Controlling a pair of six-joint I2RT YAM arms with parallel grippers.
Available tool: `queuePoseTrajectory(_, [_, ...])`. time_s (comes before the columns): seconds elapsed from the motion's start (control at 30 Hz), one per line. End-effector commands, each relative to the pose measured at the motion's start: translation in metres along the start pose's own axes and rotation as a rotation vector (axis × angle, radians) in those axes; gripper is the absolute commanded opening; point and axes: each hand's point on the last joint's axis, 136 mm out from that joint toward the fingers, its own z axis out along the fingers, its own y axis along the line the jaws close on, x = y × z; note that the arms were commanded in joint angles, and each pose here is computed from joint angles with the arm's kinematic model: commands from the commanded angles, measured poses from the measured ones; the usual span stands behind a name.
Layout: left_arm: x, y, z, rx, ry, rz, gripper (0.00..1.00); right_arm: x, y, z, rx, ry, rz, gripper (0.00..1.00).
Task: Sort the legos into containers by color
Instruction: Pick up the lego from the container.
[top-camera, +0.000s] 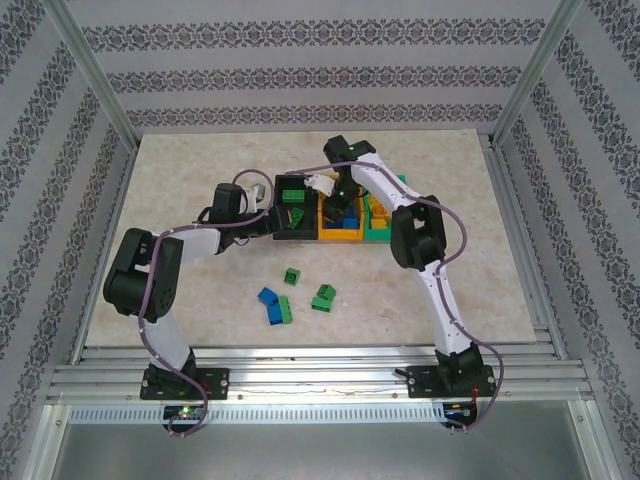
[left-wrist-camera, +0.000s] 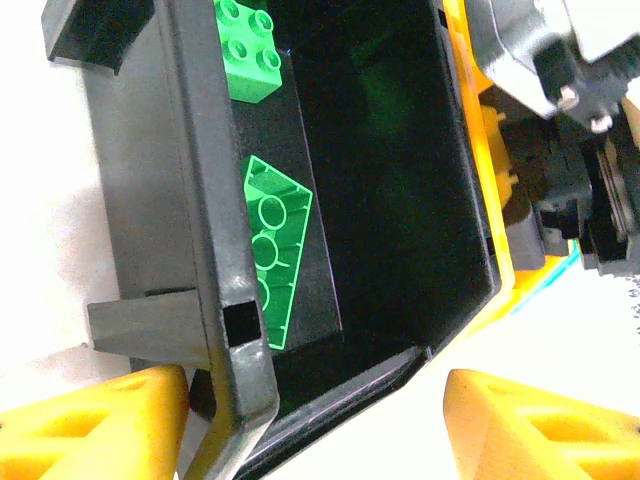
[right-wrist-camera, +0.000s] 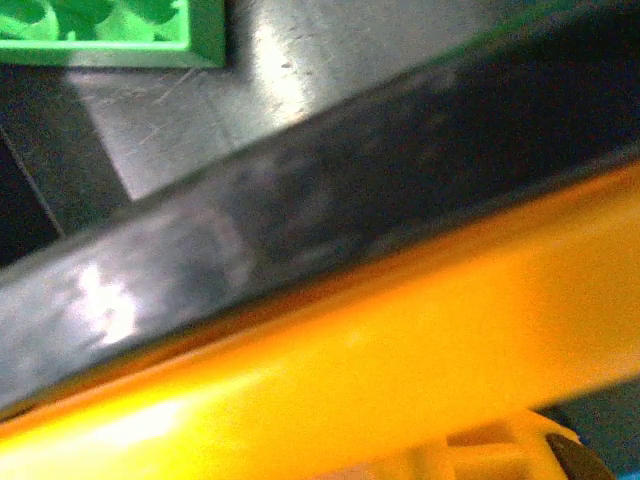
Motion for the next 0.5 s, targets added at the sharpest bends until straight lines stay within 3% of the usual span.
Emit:
queuePoseTrajectory(0.0, [-0.005,-0.021,-0.001,0.068,-0.014,0.038,0.68,-0.015,0.011,-0.037,0.019,-0.1,0.002,0.22])
queuePoseTrajectory(0.27, [-0.01,-0.03,-0.013,0.065,-0.04,0.059,0.68,-0.025,0.018,-0.088,0.095,-0.27,0.051,0.22])
queuePoseTrajectory(0.47, [-0.014,-0.036,-0.025,0.048,-0.062,0.084,0.69,-0.001,-0.005,-0.123,0.165,-0.394,0.281,0.23])
